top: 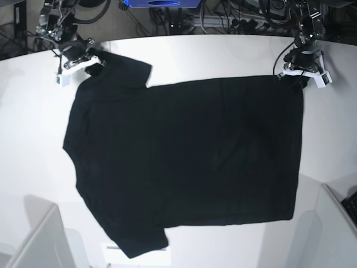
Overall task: Fold the T-shirt properly
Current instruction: 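Grasp the shoulder corners with both grippers and lift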
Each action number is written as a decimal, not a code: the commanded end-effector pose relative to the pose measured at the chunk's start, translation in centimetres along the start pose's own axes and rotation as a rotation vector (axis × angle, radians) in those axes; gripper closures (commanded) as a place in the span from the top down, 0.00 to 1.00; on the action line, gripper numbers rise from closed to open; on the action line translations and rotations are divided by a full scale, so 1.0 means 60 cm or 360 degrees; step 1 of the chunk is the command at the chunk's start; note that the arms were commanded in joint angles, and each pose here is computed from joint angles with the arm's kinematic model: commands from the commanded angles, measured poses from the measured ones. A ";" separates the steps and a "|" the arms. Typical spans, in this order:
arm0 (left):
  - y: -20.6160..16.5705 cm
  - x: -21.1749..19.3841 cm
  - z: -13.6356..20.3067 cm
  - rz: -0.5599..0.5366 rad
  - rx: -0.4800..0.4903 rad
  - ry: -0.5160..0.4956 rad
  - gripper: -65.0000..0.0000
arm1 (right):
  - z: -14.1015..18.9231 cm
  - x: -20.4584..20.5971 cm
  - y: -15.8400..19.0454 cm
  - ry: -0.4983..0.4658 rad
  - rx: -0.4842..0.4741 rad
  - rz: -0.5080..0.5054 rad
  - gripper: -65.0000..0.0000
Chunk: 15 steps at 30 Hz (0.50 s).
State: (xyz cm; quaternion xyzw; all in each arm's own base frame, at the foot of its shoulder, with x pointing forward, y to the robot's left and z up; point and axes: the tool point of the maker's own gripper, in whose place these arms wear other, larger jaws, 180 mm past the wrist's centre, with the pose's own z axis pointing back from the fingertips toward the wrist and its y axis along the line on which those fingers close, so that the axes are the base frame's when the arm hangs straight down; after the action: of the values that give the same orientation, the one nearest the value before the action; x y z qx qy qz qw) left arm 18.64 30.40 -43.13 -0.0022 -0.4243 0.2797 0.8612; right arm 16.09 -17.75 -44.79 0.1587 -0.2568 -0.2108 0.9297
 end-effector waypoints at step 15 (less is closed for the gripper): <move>0.015 0.029 0.041 -0.0151 -0.0004 -0.0004 0.00 | 0.042 -0.028 -0.005 0.0062 -0.0065 0.0082 0.00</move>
State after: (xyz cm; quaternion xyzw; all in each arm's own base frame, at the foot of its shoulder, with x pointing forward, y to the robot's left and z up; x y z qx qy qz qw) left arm 16.50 30.74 -41.68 0.0095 -0.4052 0.2455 0.8806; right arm 13.43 -17.46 -43.85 0.1419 -0.2371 -0.1917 0.9418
